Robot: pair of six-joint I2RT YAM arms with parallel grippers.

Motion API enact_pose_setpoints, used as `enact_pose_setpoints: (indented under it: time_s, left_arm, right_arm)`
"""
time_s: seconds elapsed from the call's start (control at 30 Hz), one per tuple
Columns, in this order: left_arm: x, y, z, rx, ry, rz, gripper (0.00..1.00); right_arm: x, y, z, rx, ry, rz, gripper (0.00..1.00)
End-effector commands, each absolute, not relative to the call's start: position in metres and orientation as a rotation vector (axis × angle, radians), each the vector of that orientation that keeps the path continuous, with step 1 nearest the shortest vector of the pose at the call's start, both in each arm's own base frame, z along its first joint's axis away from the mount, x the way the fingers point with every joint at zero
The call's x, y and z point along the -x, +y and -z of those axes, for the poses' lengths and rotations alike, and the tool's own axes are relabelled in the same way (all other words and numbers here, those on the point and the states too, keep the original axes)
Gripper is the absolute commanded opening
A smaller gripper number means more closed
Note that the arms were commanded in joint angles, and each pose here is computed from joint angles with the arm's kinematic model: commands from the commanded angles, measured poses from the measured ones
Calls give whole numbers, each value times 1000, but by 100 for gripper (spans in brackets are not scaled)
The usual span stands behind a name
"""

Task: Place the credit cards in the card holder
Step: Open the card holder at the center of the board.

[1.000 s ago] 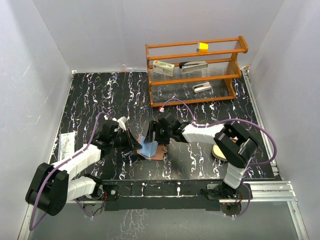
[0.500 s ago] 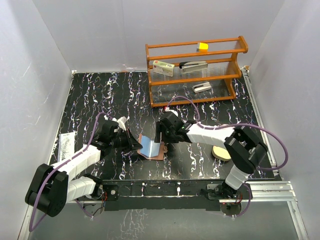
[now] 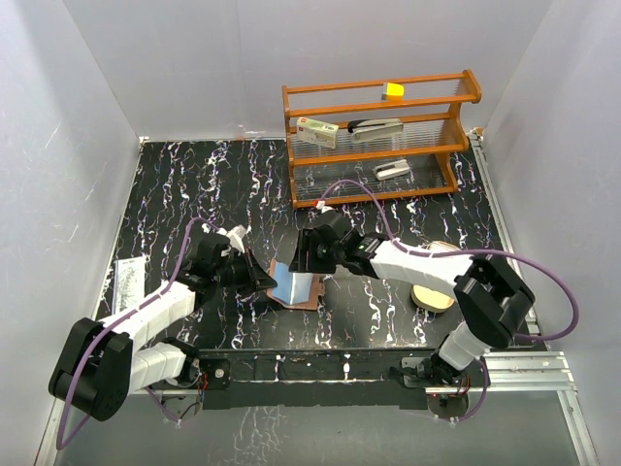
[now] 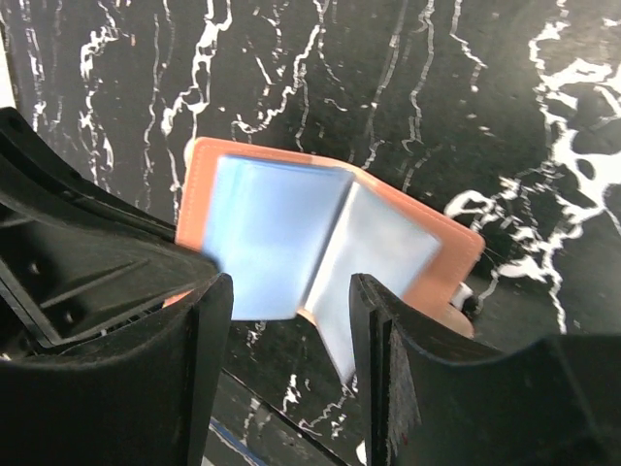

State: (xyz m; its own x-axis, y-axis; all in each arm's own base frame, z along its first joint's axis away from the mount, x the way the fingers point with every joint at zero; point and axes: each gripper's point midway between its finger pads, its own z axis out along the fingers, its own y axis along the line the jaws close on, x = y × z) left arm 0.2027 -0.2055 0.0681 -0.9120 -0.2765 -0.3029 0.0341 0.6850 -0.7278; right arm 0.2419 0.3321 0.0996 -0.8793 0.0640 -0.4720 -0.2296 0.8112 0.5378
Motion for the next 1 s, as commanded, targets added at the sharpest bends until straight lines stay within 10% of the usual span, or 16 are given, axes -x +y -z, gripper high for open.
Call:
enact_pose_setpoints:
  time_s: [0.0,0.97]
  left_arm:
    - [-202,-210,-76,154,2489,1128,0]
    - [-198,-204,-61,149,2522,1076,0]
  right_arm:
    - [-256,369,-124,114,2431,-999,49]
    - [-258,396,-77,66,2522,-1074,64]
